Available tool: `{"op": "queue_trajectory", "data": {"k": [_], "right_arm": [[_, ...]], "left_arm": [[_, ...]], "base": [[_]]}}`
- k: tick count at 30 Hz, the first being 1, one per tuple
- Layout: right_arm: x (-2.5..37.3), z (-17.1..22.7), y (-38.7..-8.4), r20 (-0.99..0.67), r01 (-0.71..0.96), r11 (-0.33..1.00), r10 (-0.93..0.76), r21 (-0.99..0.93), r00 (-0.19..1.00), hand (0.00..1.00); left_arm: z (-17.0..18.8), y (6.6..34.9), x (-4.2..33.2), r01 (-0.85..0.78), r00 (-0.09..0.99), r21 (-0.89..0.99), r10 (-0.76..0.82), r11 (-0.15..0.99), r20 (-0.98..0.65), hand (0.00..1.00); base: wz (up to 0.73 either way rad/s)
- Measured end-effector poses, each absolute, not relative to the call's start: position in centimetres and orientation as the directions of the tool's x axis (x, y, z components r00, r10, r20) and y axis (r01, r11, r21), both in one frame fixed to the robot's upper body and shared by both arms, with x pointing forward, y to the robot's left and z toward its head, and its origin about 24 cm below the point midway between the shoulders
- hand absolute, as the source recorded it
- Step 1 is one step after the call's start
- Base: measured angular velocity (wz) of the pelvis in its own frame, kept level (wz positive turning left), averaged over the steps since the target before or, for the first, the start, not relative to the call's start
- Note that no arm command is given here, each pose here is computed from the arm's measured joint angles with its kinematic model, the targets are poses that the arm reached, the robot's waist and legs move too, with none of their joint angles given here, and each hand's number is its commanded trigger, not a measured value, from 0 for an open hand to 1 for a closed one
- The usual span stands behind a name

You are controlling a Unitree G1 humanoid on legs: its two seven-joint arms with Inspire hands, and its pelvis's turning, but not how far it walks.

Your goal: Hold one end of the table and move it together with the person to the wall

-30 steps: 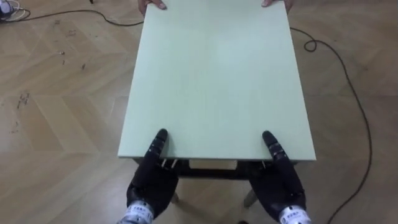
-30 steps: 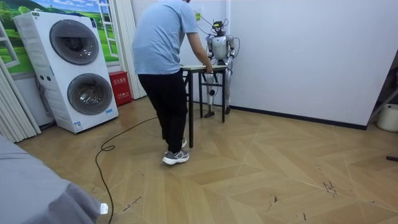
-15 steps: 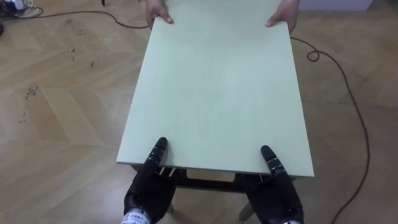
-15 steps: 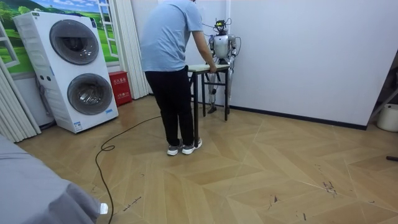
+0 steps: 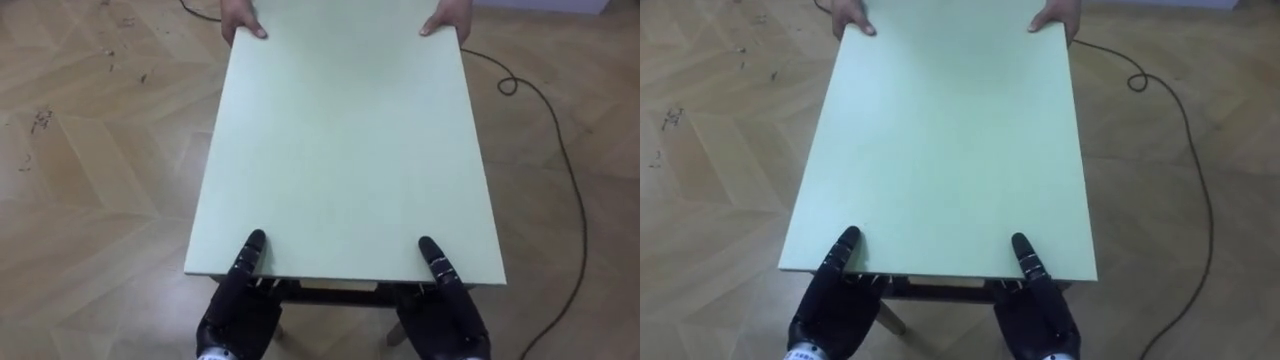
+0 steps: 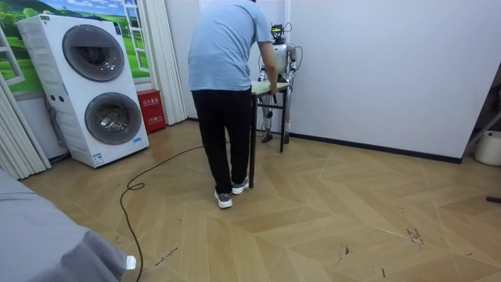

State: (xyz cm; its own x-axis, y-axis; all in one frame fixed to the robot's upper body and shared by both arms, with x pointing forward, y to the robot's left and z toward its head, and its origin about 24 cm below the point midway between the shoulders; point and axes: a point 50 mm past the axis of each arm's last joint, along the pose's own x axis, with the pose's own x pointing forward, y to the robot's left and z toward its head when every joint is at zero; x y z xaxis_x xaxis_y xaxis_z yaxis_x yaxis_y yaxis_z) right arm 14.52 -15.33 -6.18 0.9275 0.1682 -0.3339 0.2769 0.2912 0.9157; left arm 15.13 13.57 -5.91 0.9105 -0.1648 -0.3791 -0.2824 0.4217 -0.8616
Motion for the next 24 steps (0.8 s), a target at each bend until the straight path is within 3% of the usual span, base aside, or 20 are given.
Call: {"op": "queue_trajectory", "data": {"k": [14,24], "right_arm": [[14.9,-6.0,-15.4,-0.304,0.242,0.302,0.179,0.922,0.936,1.00],[15.8,-5.6,-16.0,-0.291,0.218,0.349,0.170,0.911,0.942,1.00]], "left_arm": [[-5.9,13.6,14.9,-0.255,0.917,-0.874,-0.184,0.415,-0.355,1.00],[-6.0,13.2,14.7,-0.271,0.914,-0.884,-0.187,0.382,-0.361,1.00]], "base": [[0.27],[0.67]]}}
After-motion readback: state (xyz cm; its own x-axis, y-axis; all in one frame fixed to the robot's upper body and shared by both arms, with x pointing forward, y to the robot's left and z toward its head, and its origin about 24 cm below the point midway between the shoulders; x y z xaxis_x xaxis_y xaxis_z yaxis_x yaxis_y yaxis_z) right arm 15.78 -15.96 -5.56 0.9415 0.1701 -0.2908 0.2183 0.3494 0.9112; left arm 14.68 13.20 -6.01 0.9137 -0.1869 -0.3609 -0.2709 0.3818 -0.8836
